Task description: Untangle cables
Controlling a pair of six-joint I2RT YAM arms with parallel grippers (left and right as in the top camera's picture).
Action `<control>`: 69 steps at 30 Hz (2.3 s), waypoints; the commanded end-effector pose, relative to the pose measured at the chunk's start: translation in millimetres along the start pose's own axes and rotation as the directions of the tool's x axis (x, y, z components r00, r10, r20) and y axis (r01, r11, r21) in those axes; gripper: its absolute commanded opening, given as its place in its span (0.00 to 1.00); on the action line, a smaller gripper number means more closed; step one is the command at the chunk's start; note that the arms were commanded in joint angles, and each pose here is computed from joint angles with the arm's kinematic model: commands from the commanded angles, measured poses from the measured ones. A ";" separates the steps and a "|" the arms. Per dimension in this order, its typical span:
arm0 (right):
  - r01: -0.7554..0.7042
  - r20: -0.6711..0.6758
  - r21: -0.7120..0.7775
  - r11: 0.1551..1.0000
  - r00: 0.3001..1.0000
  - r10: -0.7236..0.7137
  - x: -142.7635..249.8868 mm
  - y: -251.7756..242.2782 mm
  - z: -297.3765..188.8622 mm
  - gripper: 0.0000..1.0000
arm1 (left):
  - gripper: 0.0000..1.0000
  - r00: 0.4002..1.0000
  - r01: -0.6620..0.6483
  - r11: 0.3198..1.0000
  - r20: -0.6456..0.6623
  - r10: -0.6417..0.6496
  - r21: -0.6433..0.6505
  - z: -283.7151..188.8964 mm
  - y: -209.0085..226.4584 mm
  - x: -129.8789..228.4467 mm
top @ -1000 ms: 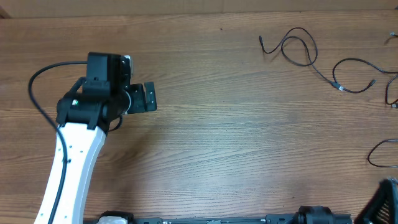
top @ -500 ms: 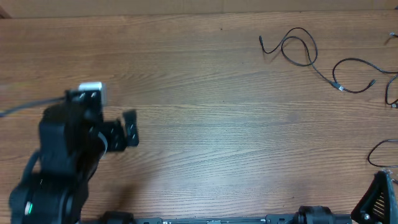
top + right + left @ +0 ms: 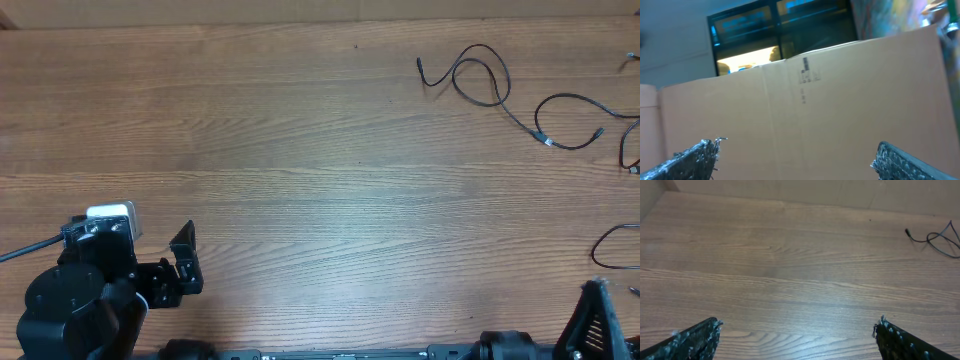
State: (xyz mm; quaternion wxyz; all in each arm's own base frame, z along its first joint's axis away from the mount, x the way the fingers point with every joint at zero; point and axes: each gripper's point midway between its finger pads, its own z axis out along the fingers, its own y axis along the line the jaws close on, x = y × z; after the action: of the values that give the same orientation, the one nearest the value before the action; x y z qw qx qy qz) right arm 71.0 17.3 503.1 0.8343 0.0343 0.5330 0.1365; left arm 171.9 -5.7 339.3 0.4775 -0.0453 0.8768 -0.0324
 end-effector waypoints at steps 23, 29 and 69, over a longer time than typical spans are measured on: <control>-0.017 -0.089 0.031 0.999 0.996 0.020 23.2 -8.7 -1.1 1.00 | 1.00 0.999 -0.020 1.000 -0.047 0.019 -0.022 -12.0 7.3 21.1; -0.016 -0.086 0.040 0.999 0.996 0.020 22.6 -10.3 -1.3 1.00 | 0.99 0.999 -0.020 1.000 -0.049 0.019 -0.022 -11.9 7.4 21.5; 0.024 0.171 0.003 1.000 0.985 -0.024 -19.9 5.5 -48.9 1.00 | 1.00 0.999 -0.020 1.000 -0.050 0.019 -0.023 -11.7 7.4 21.6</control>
State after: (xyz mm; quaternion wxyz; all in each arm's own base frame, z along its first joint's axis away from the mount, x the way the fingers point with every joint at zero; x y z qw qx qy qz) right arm 16.5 15.1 499.5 0.8752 0.0314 0.4644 0.1314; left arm 151.5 -3.2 324.3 0.4492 -0.0443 0.8919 -0.0274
